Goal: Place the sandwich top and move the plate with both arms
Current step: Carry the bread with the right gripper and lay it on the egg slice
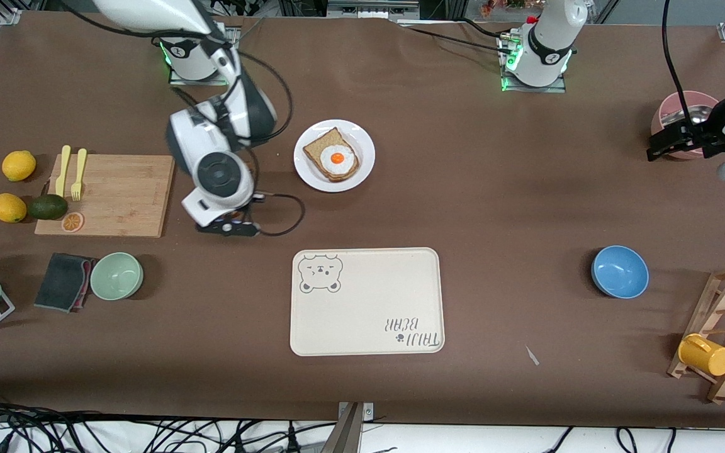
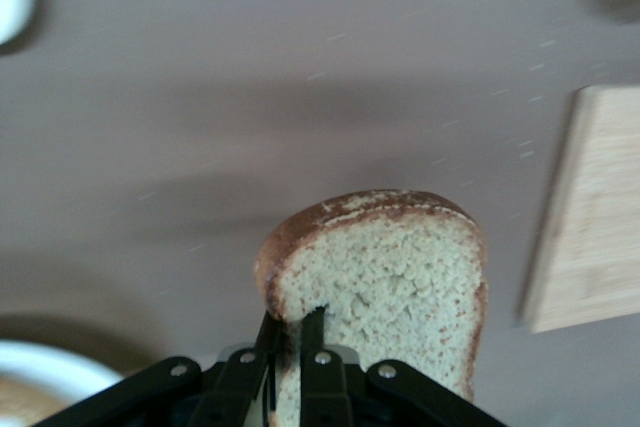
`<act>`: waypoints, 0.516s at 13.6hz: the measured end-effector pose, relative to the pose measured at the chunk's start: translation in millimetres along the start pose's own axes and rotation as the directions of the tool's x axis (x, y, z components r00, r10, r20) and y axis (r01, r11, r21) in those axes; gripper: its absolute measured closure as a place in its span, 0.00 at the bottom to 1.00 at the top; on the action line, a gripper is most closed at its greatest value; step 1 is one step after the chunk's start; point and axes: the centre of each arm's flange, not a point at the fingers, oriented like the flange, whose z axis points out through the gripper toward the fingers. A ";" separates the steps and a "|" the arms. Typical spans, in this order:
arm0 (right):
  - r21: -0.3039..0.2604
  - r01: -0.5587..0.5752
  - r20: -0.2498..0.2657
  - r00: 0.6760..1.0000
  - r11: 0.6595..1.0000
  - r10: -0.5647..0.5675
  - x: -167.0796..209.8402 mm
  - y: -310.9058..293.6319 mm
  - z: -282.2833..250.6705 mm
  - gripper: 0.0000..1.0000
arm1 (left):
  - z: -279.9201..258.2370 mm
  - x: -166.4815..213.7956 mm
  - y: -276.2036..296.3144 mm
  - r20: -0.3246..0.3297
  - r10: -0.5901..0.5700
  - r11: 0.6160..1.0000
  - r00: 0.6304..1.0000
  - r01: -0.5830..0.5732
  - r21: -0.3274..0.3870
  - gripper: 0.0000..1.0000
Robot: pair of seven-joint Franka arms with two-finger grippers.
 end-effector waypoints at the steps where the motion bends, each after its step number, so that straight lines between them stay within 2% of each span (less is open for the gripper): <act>1: 0.014 0.020 0.002 1.000 1.000 -0.020 -15.6 -26.7 -2.9 0.89 | 0.0 0.0 0.0 0.000 0.000 1.000 1.000 0.000 0.000 0.00; 4: 0.071 0.080 0.017 0.997 0.994 -0.081 -59.0 -98.6 -10.7 0.89 | 0.1 0.0 0.0 0.000 0.000 1.000 1.000 0.000 0.000 0.00; 7: 0.119 0.123 0.018 0.992 0.985 -0.126 -84.3 -148.3 -9.7 0.89 | 0.1 0.1 0.0 0.000 0.000 1.000 1.000 0.000 0.000 0.00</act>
